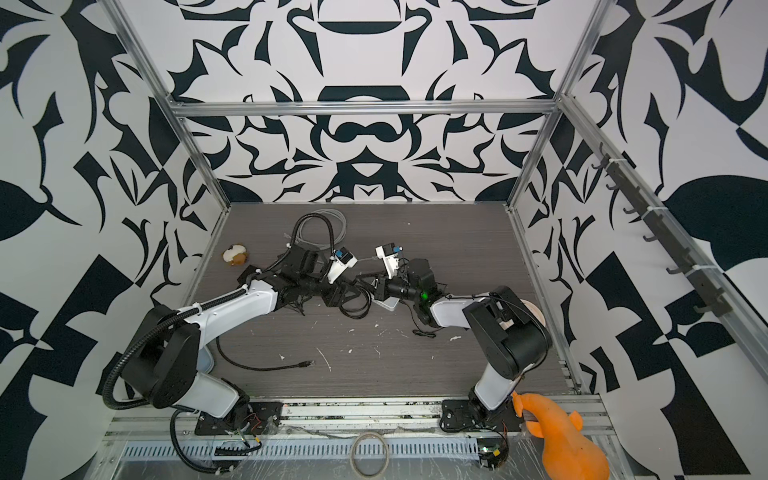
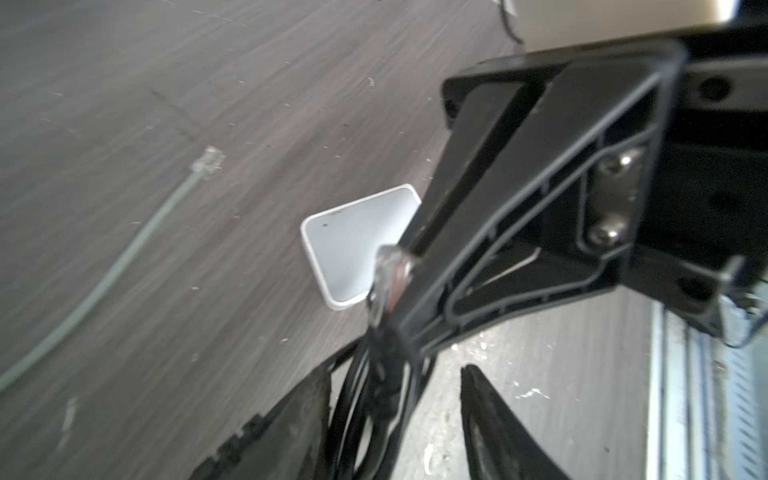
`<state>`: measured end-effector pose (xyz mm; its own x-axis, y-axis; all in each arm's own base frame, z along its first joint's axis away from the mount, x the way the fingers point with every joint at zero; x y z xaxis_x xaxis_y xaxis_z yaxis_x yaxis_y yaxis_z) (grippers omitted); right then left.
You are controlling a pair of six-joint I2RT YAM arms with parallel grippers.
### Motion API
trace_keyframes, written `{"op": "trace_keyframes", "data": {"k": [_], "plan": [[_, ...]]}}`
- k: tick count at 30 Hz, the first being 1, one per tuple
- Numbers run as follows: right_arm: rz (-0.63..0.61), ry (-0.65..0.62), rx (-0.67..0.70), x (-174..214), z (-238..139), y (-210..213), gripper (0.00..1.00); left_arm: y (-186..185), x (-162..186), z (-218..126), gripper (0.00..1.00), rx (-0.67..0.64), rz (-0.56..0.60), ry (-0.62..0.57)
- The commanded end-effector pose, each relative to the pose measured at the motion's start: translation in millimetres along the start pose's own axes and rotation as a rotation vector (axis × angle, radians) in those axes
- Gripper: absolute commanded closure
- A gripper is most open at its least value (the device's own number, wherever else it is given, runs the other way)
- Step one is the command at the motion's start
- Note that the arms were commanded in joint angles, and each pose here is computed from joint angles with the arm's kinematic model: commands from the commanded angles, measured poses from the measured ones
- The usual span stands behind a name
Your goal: Insert the plug into the switch port
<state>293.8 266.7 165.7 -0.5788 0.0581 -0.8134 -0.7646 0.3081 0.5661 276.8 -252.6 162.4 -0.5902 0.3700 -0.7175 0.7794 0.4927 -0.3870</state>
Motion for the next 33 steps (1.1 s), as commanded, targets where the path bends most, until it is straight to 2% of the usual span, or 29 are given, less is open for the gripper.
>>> {"op": "trace_keyframes", "data": {"k": [1,11,22,25,28,33], "plan": [[-0.172,-0.066,-0.162,-19,-4,26,0.96,-3,-6,-4,0.49,0.109,-0.052,-0.01],[-0.2,-0.031,-0.188,-12,-10,28,0.97,-5,-9,-15,0.59,0.255,-0.118,-0.061],[-0.216,-0.066,-0.177,-17,-13,28,0.96,-4,-10,-10,0.91,0.31,-0.164,-0.048],[-0.2,-0.068,-0.151,-19,-18,23,0.84,3,-11,-9,0.99,0.239,-0.164,-0.063],[-0.145,-0.092,-0.064,-29,-32,12,0.7,12,-11,-8,1.0,0.136,-0.154,-0.06],[0.01,-0.064,0.109,-46,-37,-3,0.65,7,-12,-3,1.0,-0.002,-0.056,-0.024]]}}
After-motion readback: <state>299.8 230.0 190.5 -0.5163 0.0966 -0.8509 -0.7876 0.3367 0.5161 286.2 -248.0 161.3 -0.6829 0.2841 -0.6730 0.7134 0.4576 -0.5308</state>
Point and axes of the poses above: each gripper's point midway between its finger pads, its own z axis out along the fingers, its own y axis along the line the jaws close on, x = y × z, the point moved 5 cm from there along -z, back along the fingers, and after that the axes turned 8 degrees about -z, right-handed, at the moved point
